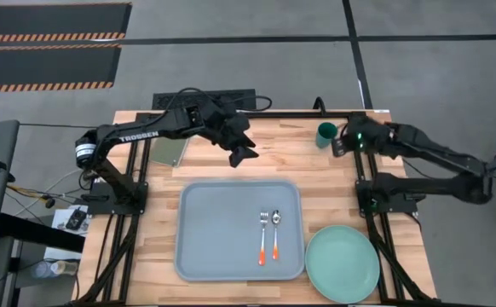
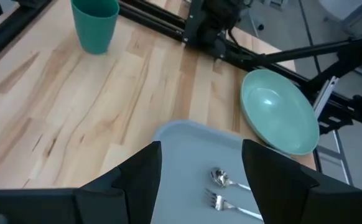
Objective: Pick and place plate/cup/fork/spoon on tray
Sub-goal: Put the green glass in the top left corner of the light gray tray
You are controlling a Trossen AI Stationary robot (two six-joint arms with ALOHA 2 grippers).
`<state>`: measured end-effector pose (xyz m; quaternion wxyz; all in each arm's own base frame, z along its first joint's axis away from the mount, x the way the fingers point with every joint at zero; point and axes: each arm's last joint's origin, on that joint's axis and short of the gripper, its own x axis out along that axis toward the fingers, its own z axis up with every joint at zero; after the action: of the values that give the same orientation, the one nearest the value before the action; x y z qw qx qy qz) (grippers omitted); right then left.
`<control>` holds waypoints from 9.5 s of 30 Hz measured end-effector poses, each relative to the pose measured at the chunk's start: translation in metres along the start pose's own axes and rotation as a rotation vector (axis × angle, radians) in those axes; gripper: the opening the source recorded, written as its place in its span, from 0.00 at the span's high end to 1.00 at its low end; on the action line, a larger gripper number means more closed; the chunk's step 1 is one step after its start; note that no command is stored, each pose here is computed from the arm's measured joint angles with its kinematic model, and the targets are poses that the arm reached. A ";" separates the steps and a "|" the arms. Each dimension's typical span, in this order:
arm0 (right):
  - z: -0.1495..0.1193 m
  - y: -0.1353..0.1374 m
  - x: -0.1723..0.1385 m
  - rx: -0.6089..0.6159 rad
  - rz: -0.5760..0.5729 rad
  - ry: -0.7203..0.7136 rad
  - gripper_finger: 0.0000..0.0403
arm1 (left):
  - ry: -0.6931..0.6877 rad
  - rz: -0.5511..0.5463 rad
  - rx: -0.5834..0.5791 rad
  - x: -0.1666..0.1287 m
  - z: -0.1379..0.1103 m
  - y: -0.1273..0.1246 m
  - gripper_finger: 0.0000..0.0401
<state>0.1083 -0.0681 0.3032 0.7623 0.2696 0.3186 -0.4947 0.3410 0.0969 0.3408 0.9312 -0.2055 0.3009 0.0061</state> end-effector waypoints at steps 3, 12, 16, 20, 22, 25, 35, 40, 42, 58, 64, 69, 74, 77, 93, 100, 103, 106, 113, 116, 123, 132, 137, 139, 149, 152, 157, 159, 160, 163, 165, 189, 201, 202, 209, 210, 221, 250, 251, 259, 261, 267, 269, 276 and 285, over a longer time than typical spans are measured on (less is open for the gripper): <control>0.007 -0.003 0.006 -0.024 0.009 0.012 0.65 | 0.040 0.003 0.002 0.000 -0.004 0.001 0.48; 0.025 -0.004 0.044 0.062 -0.130 0.065 0.35 | 0.080 -0.031 0.019 -0.032 -0.009 -0.011 0.48; 0.033 -0.007 0.068 0.099 -0.172 0.130 0.35 | -0.041 0.041 0.094 -0.065 -0.003 -0.023 0.48; 0.037 -0.015 0.088 0.115 -0.189 0.223 0.38 | -0.113 0.088 0.146 -0.090 -0.003 -0.036 0.48; 0.040 -0.019 0.096 0.122 -0.194 0.240 0.39 | -0.154 0.096 0.166 -0.098 -0.005 -0.042 0.48; 0.043 -0.023 0.107 0.129 -0.195 0.261 0.41 | -0.236 0.075 0.161 -0.103 -0.021 -0.045 0.48; 0.046 -0.030 0.131 0.159 -0.190 0.312 0.46 | -0.470 -0.003 -0.001 -0.103 -0.100 -0.023 0.48; 0.048 -0.029 0.142 0.156 -0.183 0.316 0.56 | -0.522 -0.007 -0.036 -0.113 -0.117 -0.021 0.48; 0.047 -0.028 0.147 0.155 -0.187 0.326 0.60 | -0.535 -0.003 -0.048 -0.117 -0.120 -0.022 0.48; 0.042 0.002 0.147 0.124 -0.096 0.315 0.96 | -0.530 0.007 -0.051 -0.126 -0.125 -0.023 0.48; 0.051 0.046 0.145 0.065 0.025 0.274 0.97 | -0.533 0.017 -0.051 -0.126 -0.125 -0.023 0.48; 0.073 0.092 0.154 -0.017 0.117 0.280 0.99 | -0.536 0.023 -0.052 -0.126 -0.125 -0.023 0.48; 0.094 0.148 0.166 -0.113 0.249 0.289 0.97 | -0.535 0.021 -0.062 -0.126 -0.125 -0.023 0.48; 0.099 0.178 0.177 -0.175 0.298 0.308 0.98 | -0.531 0.023 -0.067 -0.129 -0.128 -0.023 0.48; 0.094 0.269 0.214 -0.395 0.359 0.398 0.96 | -0.520 0.067 -0.097 -0.151 -0.143 -0.026 0.48; 0.090 0.271 0.221 -0.399 0.351 0.407 0.92 | -0.500 0.075 -0.101 -0.151 -0.145 -0.025 0.48; 0.091 0.272 0.221 -0.402 0.360 0.394 0.91 | -0.493 0.078 -0.103 -0.151 -0.146 -0.025 0.48; 0.093 0.272 0.219 -0.415 0.371 0.378 0.89 | -0.493 0.079 -0.103 -0.151 -0.146 -0.025 0.48; 0.091 0.274 0.217 -0.431 0.388 0.396 0.72 | -0.491 0.083 -0.105 -0.151 -0.146 -0.025 0.48; 0.091 0.275 0.217 -0.427 0.413 0.407 0.63 | -0.476 0.118 -0.115 -0.150 -0.148 -0.023 0.48; 0.125 0.254 0.173 -0.382 0.488 0.352 0.48 | -0.429 0.232 -0.144 -0.148 -0.155 -0.018 0.48; 0.161 0.202 0.065 -0.358 0.511 0.248 0.47 | -0.407 0.530 -0.226 -0.109 -0.146 0.006 0.48; 0.161 0.172 0.007 -0.362 0.435 0.176 0.49 | -0.280 0.431 -0.200 -0.058 -0.129 0.022 0.48; 0.158 0.163 -0.012 -0.350 0.411 0.155 0.49 | -0.211 0.474 -0.198 -0.043 -0.124 0.032 0.48; 0.139 0.149 -0.069 -0.363 0.386 0.055 0.50 | 0.029 0.571 -0.140 0.004 -0.095 0.076 0.48; 0.134 0.152 -0.073 -0.377 0.375 0.051 0.50 | 0.093 0.558 -0.148 0.015 -0.096 0.086 0.48; 0.130 0.157 -0.073 -0.396 0.378 0.057 0.51 | 0.135 0.568 -0.155 0.024 -0.100 0.096 0.48; 0.129 0.160 -0.070 -0.404 0.376 0.065 0.51 | 0.150 0.557 -0.153 0.024 -0.101 0.096 0.48; 0.128 0.162 -0.069 -0.409 0.376 0.070 0.51 | 0.150 0.556 -0.153 0.024 -0.101 0.096 0.48; 0.128 0.162 -0.068 -0.421 0.368 0.077 0.51 | 0.160 0.557 -0.155 0.024 -0.102 0.096 0.50; 0.128 0.161 -0.069 -0.421 0.368 0.072 0.51 | 0.181 0.560 -0.159 0.023 -0.104 0.096 0.54; 0.126 0.158 -0.068 -0.407 0.285 0.059 0.55 | 0.108 0.447 -0.097 -0.023 -0.092 0.052 1.00; 0.124 0.156 -0.067 -0.426 0.264 0.087 0.56 | 0.230 0.345 -0.202 -0.105 -0.142 -0.007 1.00; 0.123 0.156 -0.066 -0.427 0.263 0.089 0.56 | 0.226 0.338 -0.219 -0.106 -0.149 -0.009 1.00; 0.118 0.159 -0.056 -0.445 0.243 0.114 0.57 | 0.210 0.449 -0.285 -0.105 -0.194 -0.002 1.00; 0.117 0.159 -0.056 -0.446 0.243 0.116 0.57 | 0.205 0.463 -0.284 -0.103 -0.197 -0.001 1.00; 0.119 0.160 -0.056 -0.438 0.257 0.097 0.57 | 0.196 0.441 -0.275 -0.080 -0.216 0.001 1.00; 0.119 0.160 -0.056 -0.456 0.259 0.093 0.57 | 0.214 0.493 -0.260 -0.074 -0.226 0.003 1.00; 0.119 0.160 -0.056 -0.456 0.259 0.093 0.57 | 0.216 0.502 -0.258 -0.073 -0.228 0.004 1.00; 0.119 0.160 -0.056 -0.457 0.261 0.095 0.57 | 0.205 0.524 -0.271 -0.071 -0.234 0.008 1.00; 0.119 0.160 -0.056 -0.460 0.261 0.095 0.57 | 0.204 0.516 -0.273 -0.071 -0.234 0.007 1.00; 0.119 0.160 -0.056 -0.465 0.261 0.094 0.57 | 0.205 0.513 -0.278 -0.071 -0.234 0.007 1.00; 0.119 0.160 -0.056 -0.465 0.261 0.094 0.57 | 0.210 0.514 -0.278 -0.072 -0.234 0.007 1.00; 0.119 0.160 -0.056 -0.465 0.262 0.095 0.57 | 0.198 0.528 -0.241 -0.079 -0.222 0.002 1.00; 0.119 0.160 -0.056 -0.465 0.262 0.094 0.57 | 0.223 0.521 -0.258 -0.076 -0.229 0.004 1.00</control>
<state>0.2656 -0.0632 0.4386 0.8455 0.1491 0.4212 -0.2925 0.1505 0.0208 0.2142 0.8258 -0.2373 0.4405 0.2601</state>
